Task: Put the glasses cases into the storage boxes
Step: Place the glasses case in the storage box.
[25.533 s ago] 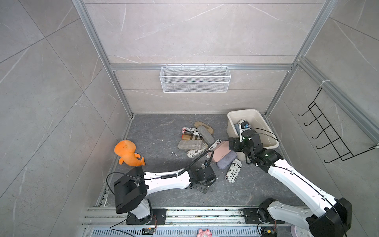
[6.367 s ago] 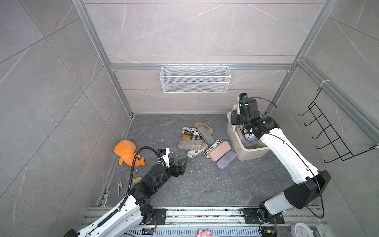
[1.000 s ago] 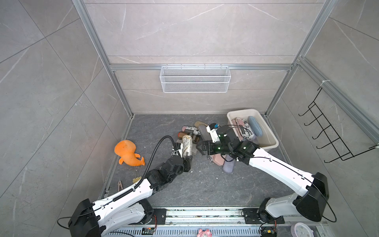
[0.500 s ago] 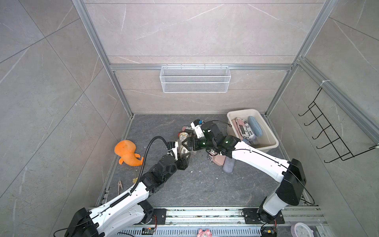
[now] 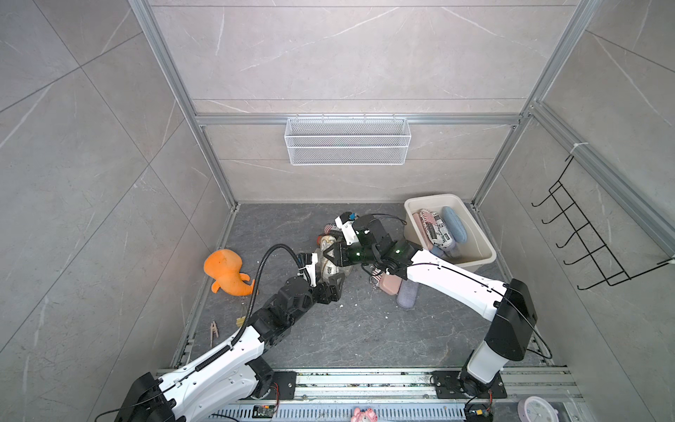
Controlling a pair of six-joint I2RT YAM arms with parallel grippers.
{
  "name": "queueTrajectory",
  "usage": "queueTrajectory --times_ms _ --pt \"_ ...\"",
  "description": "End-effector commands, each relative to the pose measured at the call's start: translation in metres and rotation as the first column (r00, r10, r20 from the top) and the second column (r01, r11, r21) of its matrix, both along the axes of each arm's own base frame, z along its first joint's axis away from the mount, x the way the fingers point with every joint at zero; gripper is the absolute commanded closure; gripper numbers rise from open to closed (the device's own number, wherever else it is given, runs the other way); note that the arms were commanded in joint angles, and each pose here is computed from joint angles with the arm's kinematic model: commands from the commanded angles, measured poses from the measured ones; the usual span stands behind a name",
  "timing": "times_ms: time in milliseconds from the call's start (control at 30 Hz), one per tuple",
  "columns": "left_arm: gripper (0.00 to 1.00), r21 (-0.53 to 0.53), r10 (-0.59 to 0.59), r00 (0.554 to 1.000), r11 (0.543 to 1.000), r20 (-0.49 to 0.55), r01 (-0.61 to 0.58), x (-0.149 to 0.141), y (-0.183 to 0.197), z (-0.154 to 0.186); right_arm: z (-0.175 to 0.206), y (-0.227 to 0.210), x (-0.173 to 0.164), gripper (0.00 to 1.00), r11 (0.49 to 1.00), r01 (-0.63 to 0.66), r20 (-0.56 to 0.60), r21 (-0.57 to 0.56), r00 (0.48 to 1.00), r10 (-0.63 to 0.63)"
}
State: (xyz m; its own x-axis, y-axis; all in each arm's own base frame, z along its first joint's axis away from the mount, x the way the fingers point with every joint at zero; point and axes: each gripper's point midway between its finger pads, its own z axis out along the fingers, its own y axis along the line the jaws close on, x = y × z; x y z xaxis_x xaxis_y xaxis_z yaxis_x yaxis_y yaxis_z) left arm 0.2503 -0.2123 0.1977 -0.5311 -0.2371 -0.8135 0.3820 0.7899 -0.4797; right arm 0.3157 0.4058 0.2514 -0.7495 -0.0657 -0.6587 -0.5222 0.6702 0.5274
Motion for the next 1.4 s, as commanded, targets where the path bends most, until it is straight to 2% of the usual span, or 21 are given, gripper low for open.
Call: queueTrajectory --times_ms 0,133,200,267,300,367,500,600,700,800,933,1033,1133,1233,1367 --pt "0.03 -0.029 0.023 0.999 0.999 0.040 -0.022 -0.007 0.013 0.013 0.030 -0.003 0.018 0.63 0.999 0.049 0.109 -0.020 0.993 -0.046" --pt "0.04 0.011 0.147 0.989 0.989 -0.005 -0.147 -0.009 0.043 0.003 0.048 -0.038 0.048 0.64 0.982 0.141 0.183 -0.122 0.976 -0.117" --pt "0.04 0.026 0.181 0.983 0.983 -0.025 -0.180 -0.010 0.050 -0.003 0.058 -0.072 0.067 0.64 0.960 0.218 0.218 -0.177 0.960 -0.178" --pt "0.05 0.030 0.184 0.982 0.983 -0.035 -0.183 -0.011 0.051 -0.008 0.071 -0.120 0.085 0.64 0.916 0.318 0.257 -0.243 0.932 -0.256" --pt "0.05 0.034 0.189 0.981 0.982 -0.041 -0.188 -0.011 0.052 -0.011 0.077 -0.144 0.093 0.64 0.884 0.374 0.288 -0.279 0.911 -0.294" --pt "0.05 0.033 0.179 0.983 0.984 -0.044 -0.177 -0.011 0.049 -0.014 0.085 -0.197 0.106 0.63 0.789 0.497 0.367 -0.361 0.853 -0.370" --pt "0.05 0.050 0.170 0.984 0.985 -0.046 -0.168 -0.008 0.045 -0.017 0.082 -0.288 0.125 0.63 0.547 0.671 0.468 -0.501 0.742 -0.480" --pt "0.05 0.056 0.152 0.987 0.987 -0.058 -0.148 -0.006 0.039 -0.018 0.067 -0.331 0.135 0.63 0.407 0.706 0.495 -0.579 0.701 -0.513" --pt "0.05 0.063 0.151 0.985 0.987 -0.081 -0.146 -0.004 0.036 -0.024 0.048 -0.355 0.143 0.64 0.339 0.686 0.478 -0.644 0.706 -0.522" --pt "0.05 0.054 0.145 0.984 0.989 -0.099 -0.140 -0.005 0.033 -0.028 0.032 -0.362 0.137 0.64 0.321 0.653 0.449 -0.686 0.727 -0.519" --pt "0.05 0.041 0.138 0.985 0.990 -0.105 -0.135 -0.007 0.032 -0.028 -0.004 -0.353 0.118 0.64 0.398 0.596 0.359 -0.697 0.771 -0.525" --pt "0.05 0.042 0.130 0.987 0.991 -0.099 -0.126 -0.006 0.031 -0.028 -0.026 -0.357 0.101 0.63 0.407 0.598 0.345 -0.691 0.767 -0.541" --pt "0.05 0.046 0.114 0.988 0.993 -0.107 -0.109 -0.005 0.026 -0.028 -0.044 -0.358 0.085 0.62 0.421 0.568 0.309 -0.707 0.784 -0.538" --pt "0.05 0.045 0.102 0.989 0.994 -0.106 -0.098 -0.003 0.022 -0.029 -0.059 -0.360 0.077 0.61 0.422 0.560 0.293 -0.713 0.785 -0.545" --pt "0.05 0.053 0.094 0.989 0.995 -0.117 -0.088 -0.001 0.017 -0.027 -0.071 -0.354 0.074 0.60 0.456 0.543 0.257 -0.705 0.795 -0.549"
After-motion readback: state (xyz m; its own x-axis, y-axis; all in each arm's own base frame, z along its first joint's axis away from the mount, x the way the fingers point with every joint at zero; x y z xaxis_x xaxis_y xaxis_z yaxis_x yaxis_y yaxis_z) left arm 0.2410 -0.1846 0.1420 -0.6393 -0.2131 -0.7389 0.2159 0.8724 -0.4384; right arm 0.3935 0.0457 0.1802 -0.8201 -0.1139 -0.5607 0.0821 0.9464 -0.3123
